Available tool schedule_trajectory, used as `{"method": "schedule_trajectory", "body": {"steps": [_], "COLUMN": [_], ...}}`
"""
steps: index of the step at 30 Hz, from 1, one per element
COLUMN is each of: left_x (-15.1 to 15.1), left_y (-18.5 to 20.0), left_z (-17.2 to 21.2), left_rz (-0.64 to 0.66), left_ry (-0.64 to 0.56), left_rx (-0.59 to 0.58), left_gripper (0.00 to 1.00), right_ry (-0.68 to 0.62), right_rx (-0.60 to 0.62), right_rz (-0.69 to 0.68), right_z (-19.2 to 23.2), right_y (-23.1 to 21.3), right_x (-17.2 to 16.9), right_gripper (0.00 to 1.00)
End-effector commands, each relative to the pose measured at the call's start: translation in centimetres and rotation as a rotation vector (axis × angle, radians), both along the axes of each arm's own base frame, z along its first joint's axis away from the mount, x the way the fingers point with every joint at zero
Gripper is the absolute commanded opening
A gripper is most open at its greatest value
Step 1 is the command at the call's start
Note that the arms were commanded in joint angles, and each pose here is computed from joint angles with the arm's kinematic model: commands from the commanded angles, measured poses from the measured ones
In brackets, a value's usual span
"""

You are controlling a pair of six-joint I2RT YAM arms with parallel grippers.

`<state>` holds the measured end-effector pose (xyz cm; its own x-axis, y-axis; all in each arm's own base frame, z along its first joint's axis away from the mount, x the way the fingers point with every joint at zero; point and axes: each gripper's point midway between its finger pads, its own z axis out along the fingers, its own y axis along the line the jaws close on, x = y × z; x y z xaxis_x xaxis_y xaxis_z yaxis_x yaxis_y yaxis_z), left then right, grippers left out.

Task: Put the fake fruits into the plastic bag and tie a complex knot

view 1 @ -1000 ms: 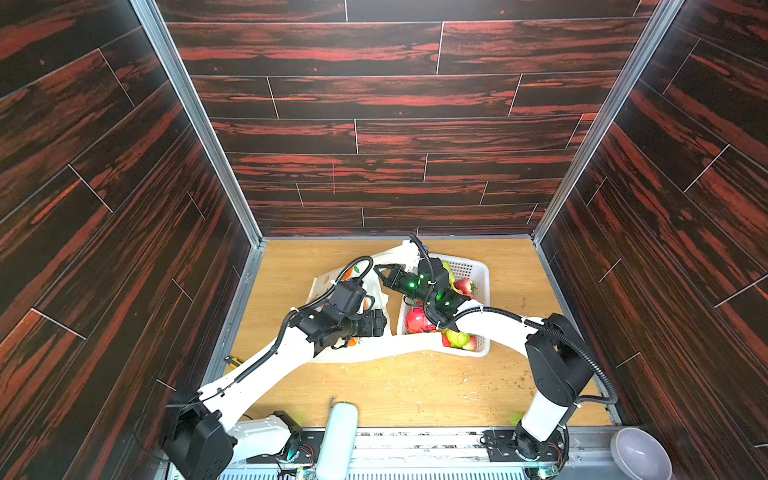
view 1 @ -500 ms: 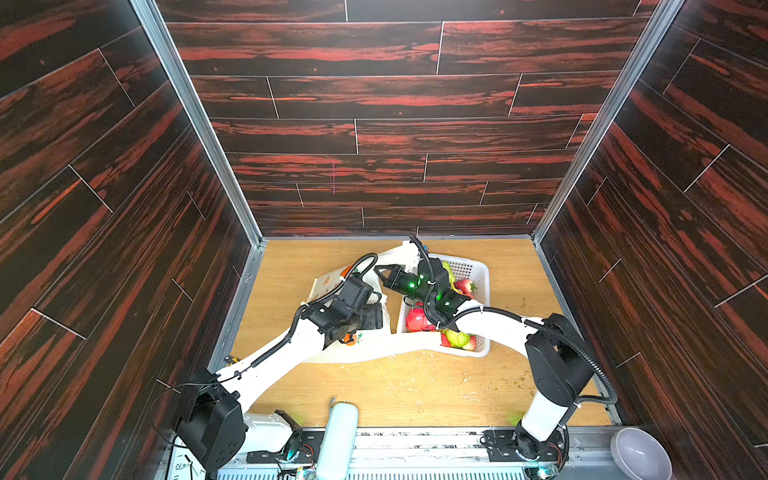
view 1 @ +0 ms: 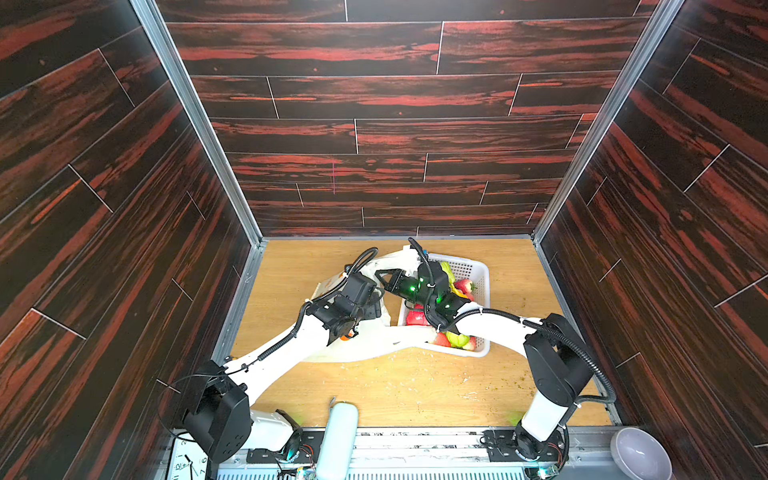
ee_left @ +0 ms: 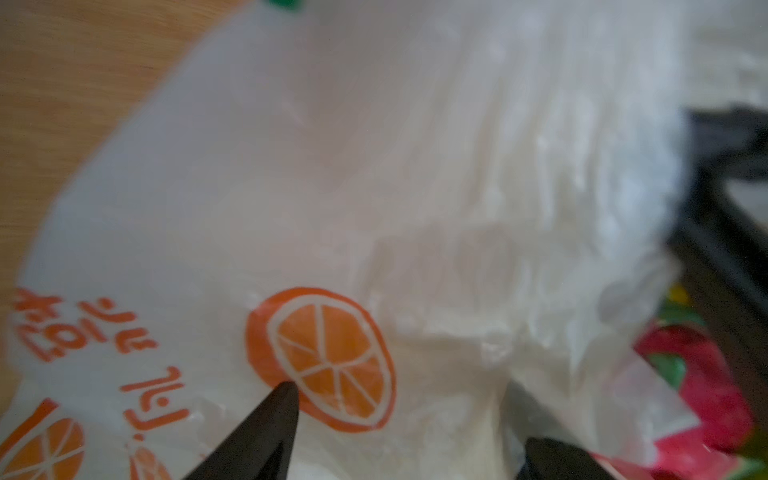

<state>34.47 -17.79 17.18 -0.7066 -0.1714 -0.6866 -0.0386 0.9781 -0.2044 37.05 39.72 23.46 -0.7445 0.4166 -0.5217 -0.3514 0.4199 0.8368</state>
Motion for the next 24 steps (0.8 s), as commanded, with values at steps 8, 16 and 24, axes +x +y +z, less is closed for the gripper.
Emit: {"method": "schedule_trajectory", "body": {"steps": [8,16,24], "left_x": [-1.1,-2.6,-1.6], "left_y": [5.0,5.1,4.3], "left_z": [1.5,4.5,7.1], "left_rz": [0.097,0.005,0.004], "left_ry": [-0.013,0.081,0.097], "left_rx": [0.049,-0.082,-0.147], "left_gripper": [0.09,0.00,0.00], "right_ry": [-0.055,-0.028,-0.153], "right_rx": [-0.045,-0.224,-0.297], "right_rz": [0.022,0.096,0.144], "right_z": [2.0,-3.2,-3.1], "right_y": [-2.2,-5.4,-6.8], "right_x": [-0.7,-0.4,-1.3], "right_gripper": [0.00,0.00,0.45]}}
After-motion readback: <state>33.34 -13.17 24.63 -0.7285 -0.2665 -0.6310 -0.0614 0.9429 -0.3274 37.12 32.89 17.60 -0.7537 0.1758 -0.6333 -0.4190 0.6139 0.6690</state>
